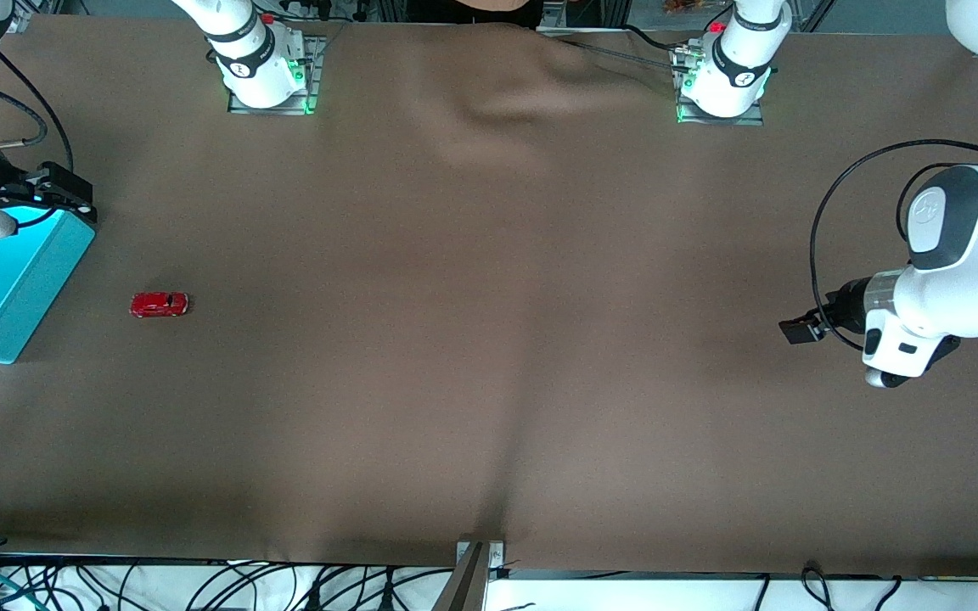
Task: Wind red beetle toy and store in blue box
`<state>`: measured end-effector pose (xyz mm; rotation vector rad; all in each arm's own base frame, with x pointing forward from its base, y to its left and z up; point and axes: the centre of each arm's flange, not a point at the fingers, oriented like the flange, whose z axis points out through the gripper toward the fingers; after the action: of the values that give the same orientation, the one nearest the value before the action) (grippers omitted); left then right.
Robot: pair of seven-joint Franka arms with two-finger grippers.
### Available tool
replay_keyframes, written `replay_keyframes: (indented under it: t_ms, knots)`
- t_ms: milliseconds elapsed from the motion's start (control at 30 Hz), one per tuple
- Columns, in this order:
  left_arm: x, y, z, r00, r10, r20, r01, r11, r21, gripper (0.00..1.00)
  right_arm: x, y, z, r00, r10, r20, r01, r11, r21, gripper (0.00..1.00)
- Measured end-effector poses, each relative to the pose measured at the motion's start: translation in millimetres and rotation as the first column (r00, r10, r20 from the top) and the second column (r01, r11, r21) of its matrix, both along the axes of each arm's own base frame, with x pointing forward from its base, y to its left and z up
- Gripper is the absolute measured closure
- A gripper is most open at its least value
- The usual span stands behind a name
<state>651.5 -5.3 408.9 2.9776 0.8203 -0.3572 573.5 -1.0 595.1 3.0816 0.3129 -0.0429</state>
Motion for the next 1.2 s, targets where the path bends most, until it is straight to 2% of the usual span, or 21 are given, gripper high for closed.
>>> replay_keyframes:
  t_ms: [233, 400, 600, 767, 1000, 1200]
  knots:
    - [3.4, 4.7, 32.3, 0.994, -0.09, 0.059, 0.091, 0.996, -0.008, 0.0, 0.0, 0.0, 0.0, 1.0, 0.0, 0.0, 0.0, 1.0, 0.0, 0.0]
    - [6.0, 14.8, 58.9, 0.979, -0.17, 0.116, 0.172, 0.985, 0.0, 0.0, 0.0, 0.0, 0.0, 1.0, 0.0, 0.0, 0.0, 1.0, 0.0, 0.0]
    - [9.9, 26.7, 97.2, 0.963, -0.197, 0.187, 0.197, 0.98, 0.017, 0.0, 0.0, 0.0, 0.0, 1.0, 0.0, 0.0, 0.0, 1.0, 0.0, 0.0]
    - [7.7, 40.2, 117.0, 0.953, -0.23, 0.196, 0.231, 0.973, 0.02, 0.0, 0.8, 0.1, 0.1, 1.0, 0.0, 0.005, 0.0, 1.0, 0.001, 0.0]
    - [0.7, 47.0, 128.3, 0.928, -0.334, 0.164, 0.338, 0.941, 0.002, 0.0, 4.2, 1.3, -4.4, 1.0, 0.0, 0.005, 0.0, 1.0, 0.011, 0.0]
    - [-0.4, 47.7, 144.0, 0.893, -0.412, 0.18, 0.418, 0.908, 0.002, 0.0, 6.2, 4.0, -5.0, 1.0, 0.005, 0.015, -0.005, 1.0, 0.012, 0.0]
